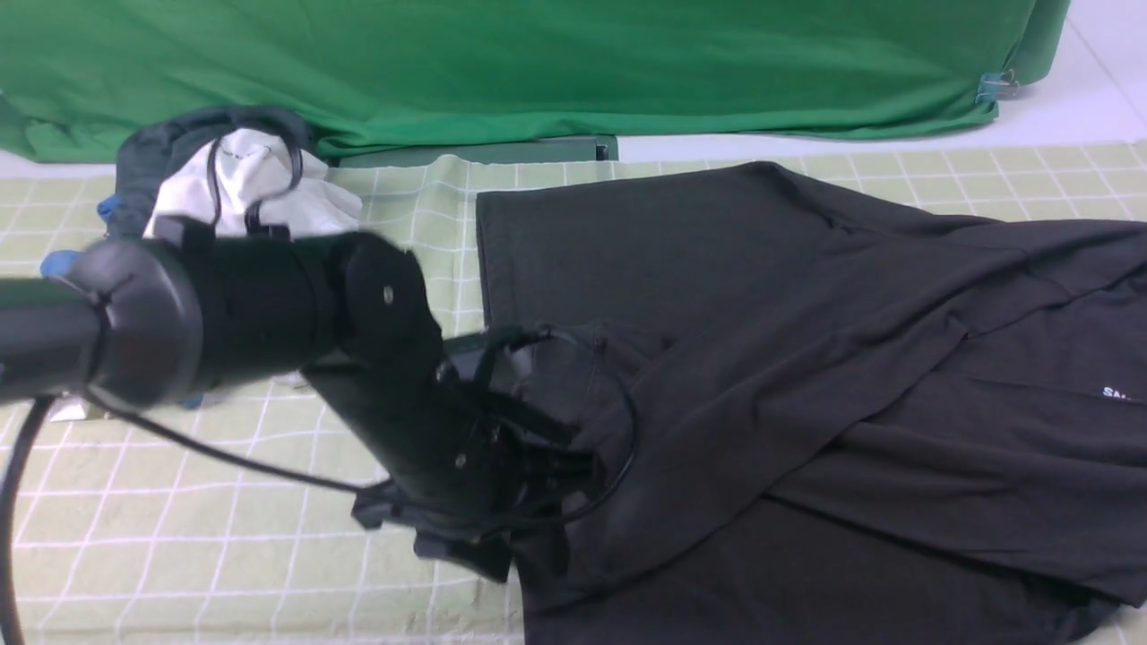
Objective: Fold a long-sleeved shirt over a green coffee tablecloth.
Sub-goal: 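Fold the left side of the dark shirt inward over its body with the left gripper, then grasp the near edge of the shirt at its hem and shoulder corners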
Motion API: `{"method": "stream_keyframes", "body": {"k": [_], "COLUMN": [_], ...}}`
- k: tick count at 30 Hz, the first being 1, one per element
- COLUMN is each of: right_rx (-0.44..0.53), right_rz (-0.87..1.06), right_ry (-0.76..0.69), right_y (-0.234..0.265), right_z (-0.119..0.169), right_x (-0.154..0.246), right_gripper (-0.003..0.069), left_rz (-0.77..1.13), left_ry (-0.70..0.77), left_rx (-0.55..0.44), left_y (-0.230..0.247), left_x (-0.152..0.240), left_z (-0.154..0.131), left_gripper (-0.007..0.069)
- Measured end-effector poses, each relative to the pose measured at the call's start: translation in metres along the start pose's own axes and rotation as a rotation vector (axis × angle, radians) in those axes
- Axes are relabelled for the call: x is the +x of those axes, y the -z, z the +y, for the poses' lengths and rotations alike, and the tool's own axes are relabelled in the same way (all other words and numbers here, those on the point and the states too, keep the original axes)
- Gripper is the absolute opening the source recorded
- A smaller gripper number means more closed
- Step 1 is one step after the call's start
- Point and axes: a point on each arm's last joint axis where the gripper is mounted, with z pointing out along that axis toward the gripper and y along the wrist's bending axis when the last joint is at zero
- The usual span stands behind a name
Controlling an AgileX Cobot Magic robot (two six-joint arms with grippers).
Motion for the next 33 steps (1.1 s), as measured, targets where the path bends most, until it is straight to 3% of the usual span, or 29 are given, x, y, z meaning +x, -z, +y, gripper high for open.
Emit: {"method": "stream_keyframes", "body": {"k": [3, 7, 11, 18, 27, 30, 33], "right_rx": [0.001, 0.000, -0.002, 0.000, 0.001, 0.001, 0.001], "right_rz": [0.001, 0.005, 0.022, 0.015, 0.009, 0.008, 0.008], "right_ry": [0.000, 0.000, -0.002, -0.002, -0.003, -0.003, -0.003], "right_y": [0.000, -0.002, -0.006, -0.007, -0.007, -0.007, -0.007], "right_z": [0.000, 0.000, 0.000, -0.001, -0.001, -0.001, -0.001], "right_x": [0.000, 0.001, 0.001, 0.000, -0.001, -0.001, -0.001], "right_gripper": [0.0230, 0.0235, 0.0237, 0.0238, 0.0238, 0.0238, 0.0238], "left_rz": [-0.003, 0.052, 0.128, 0.104, 0.040, 0.044, 0.054], "left_ry": [-0.065, -0.085, -0.101, -0.037, -0.029, -0.024, -0.045], "left_rx": [-0.019, -0.030, -0.044, -0.017, 0.009, 0.007, 0.000], "left_y": [0.023, 0.029, -0.002, -0.047, -0.051, -0.054, -0.055], "left_x": [-0.001, 0.017, 0.050, 0.080, 0.074, 0.073, 0.074], "left_z": [-0.008, -0.011, -0.012, -0.009, -0.011, -0.011, -0.009], "left_gripper": [0.0426, 0.0449, 0.0454, 0.0449, 0.0379, 0.0312, 0.0200]}}
